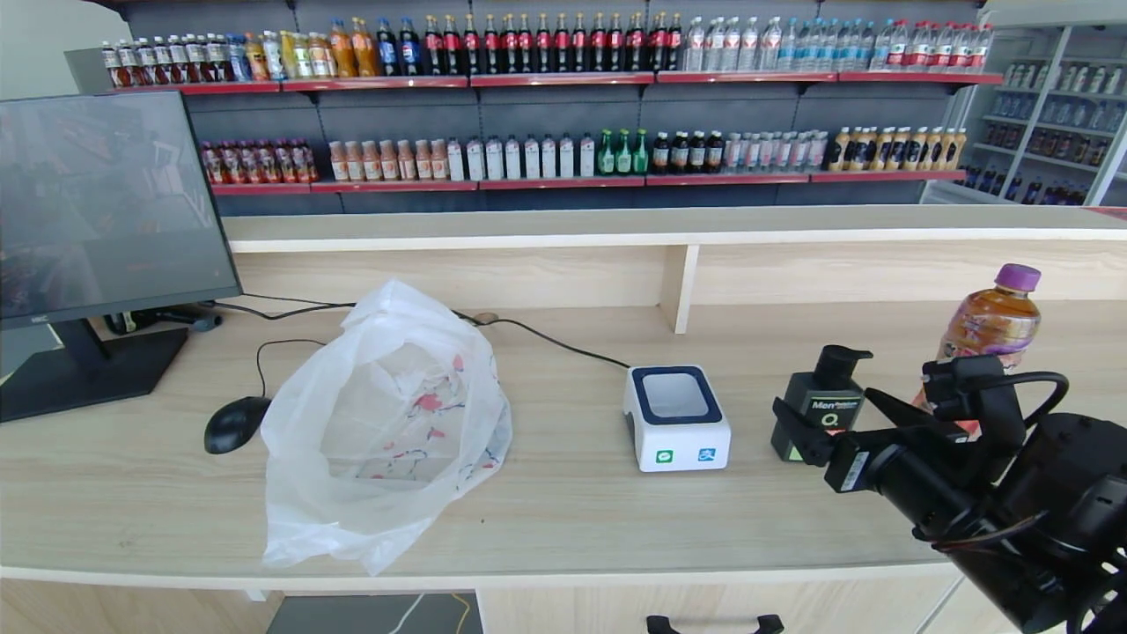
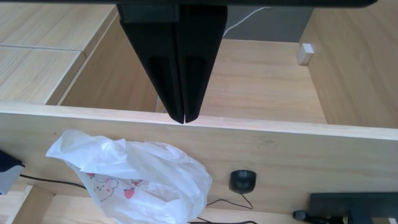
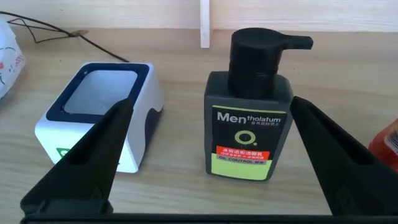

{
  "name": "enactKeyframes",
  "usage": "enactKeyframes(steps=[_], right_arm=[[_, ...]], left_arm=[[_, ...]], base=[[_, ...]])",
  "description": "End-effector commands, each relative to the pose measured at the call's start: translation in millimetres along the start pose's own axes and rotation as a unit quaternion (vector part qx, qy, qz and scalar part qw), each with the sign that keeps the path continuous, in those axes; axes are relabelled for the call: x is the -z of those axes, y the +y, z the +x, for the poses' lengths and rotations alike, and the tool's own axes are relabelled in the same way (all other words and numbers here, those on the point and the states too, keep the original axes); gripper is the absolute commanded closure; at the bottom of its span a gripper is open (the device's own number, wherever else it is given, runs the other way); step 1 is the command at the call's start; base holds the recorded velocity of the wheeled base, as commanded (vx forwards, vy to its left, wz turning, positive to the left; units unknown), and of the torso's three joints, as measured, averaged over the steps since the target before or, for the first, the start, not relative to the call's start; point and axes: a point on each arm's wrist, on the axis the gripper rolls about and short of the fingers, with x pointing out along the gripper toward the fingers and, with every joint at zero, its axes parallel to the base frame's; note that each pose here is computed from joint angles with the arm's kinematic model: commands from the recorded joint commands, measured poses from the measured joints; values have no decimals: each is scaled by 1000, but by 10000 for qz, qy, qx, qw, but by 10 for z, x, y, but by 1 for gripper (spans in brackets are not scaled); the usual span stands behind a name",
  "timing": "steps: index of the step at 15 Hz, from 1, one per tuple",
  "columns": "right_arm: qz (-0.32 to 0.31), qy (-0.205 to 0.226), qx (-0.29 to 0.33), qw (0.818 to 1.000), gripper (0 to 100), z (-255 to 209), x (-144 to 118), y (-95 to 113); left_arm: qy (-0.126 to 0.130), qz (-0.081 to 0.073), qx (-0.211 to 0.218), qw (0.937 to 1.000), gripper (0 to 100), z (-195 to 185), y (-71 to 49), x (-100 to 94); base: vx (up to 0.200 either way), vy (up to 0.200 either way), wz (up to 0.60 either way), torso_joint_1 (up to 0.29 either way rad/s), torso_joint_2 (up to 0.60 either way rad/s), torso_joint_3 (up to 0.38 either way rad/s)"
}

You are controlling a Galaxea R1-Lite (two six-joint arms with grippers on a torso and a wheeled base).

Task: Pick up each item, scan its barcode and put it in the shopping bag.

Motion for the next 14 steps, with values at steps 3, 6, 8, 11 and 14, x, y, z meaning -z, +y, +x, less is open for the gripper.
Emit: enactKeyframes(steps=[3,6,8,11,14], right_arm=[[20,85,14,10000,0,138,69,25],[16,100,15,9999,0,141,76,26],[21,114,30,9999,0,137,81,17],[26,92,30,9999,0,123,68,14],[30,47,43,10000,0,137,51,10]], left_arm=[[-6,-1,0,10000,100,-1,0,-3],[1,-1,0,10000,100,0,0,2],[-6,-1,0,10000,100,-1,0,-3],[1,-1,0,10000,100,0,0,2],[1,-1,0,10000,100,0,0,2]], base=[[0,0,0,0,0,0],[0,0,0,0,0,0],[0,0,0,0,0,0],[0,0,0,0,0,0],[0,0,0,0,0,0]])
